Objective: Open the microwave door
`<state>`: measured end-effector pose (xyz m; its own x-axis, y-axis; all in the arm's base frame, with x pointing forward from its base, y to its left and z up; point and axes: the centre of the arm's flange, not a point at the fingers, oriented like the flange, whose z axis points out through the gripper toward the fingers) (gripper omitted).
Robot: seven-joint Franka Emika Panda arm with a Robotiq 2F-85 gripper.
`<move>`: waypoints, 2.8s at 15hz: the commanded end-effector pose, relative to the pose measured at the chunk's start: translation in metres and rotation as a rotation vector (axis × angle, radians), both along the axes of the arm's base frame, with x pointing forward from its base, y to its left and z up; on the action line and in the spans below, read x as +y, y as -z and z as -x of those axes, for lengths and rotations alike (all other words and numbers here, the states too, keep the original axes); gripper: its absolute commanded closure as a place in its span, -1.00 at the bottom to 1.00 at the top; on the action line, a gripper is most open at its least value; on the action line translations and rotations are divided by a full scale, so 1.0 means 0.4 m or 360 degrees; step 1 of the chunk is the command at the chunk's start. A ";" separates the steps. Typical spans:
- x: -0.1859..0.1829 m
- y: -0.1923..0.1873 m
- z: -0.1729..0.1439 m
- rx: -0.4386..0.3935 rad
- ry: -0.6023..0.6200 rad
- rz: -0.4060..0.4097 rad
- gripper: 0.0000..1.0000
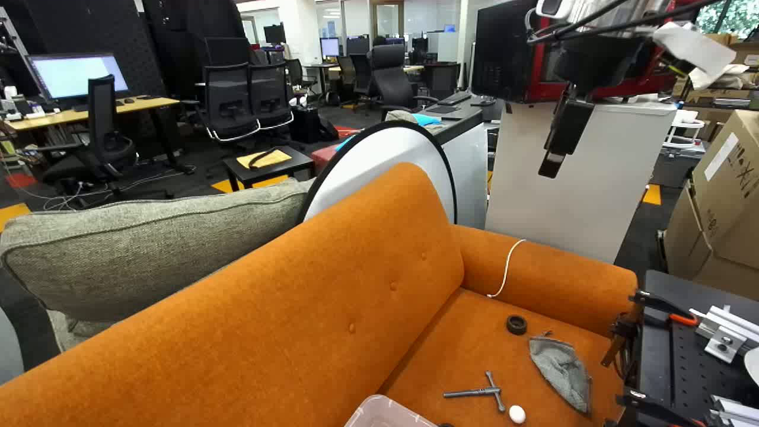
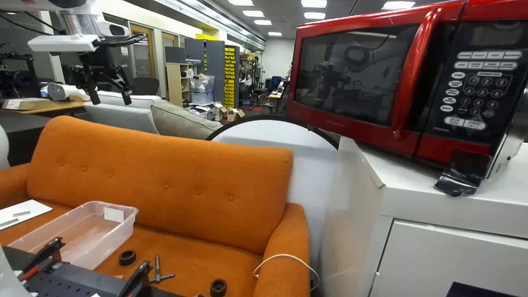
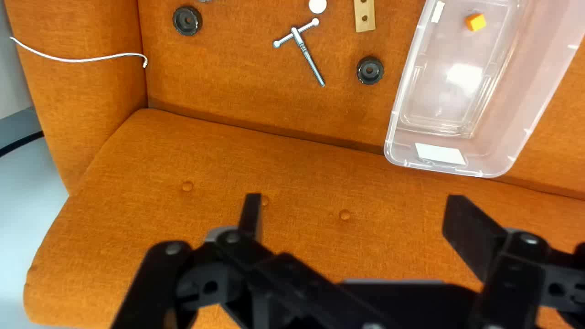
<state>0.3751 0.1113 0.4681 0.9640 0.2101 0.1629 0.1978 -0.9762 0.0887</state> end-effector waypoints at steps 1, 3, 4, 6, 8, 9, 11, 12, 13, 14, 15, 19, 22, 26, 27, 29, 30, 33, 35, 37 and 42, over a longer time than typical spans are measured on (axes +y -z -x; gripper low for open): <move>0.000 0.000 0.000 0.0000 0.0000 0.0000 -1.00; 0.000 0.000 0.000 0.0000 0.0000 0.0000 -1.00; 0.000 0.000 0.000 0.0000 0.0000 0.0000 -1.00; 0.000 0.000 0.000 0.0000 0.0000 0.0000 -1.00; 0.000 0.000 0.000 0.0000 0.0000 0.0000 -1.00; 0.000 0.000 0.000 0.0000 0.0000 0.0000 -1.00; 0.000 0.000 0.000 0.0000 0.0000 0.0000 -1.00; 0.000 0.000 0.000 0.0000 0.0000 0.0000 -1.00; 0.000 0.000 0.000 0.0000 0.0000 0.0000 -1.00; 0.000 0.000 0.000 0.0000 0.0000 0.0000 -1.00; 0.000 0.000 0.000 0.0000 0.0000 0.0000 -1.00; -0.007 0.005 -0.023 -0.0139 0.0134 0.0021 -1.00; -0.055 -0.018 -0.046 -0.0322 0.0359 0.0001 -1.00; -0.165 -0.055 -0.036 -0.0529 0.0646 0.0077 -1.00; -0.201 -0.066 -0.024 -0.0567 0.0721 0.0110 -1.00; -0.213 -0.077 -0.042 -0.0506 0.0697 0.0088 -1.00; -0.231 -0.084 -0.033 -0.0522 0.0725 0.0099 -1.00; -0.214 -0.078 -0.034 -0.0515 0.0699 0.0099 -1.00; -0.213 -0.077 -0.034 -0.0512 0.0698 0.0099 -1.00; -0.213 -0.077 -0.034 -0.0512 0.0698 0.0099 -1.00; -0.311 -0.089 -0.054 -0.0679 0.0922 0.0143 -1.00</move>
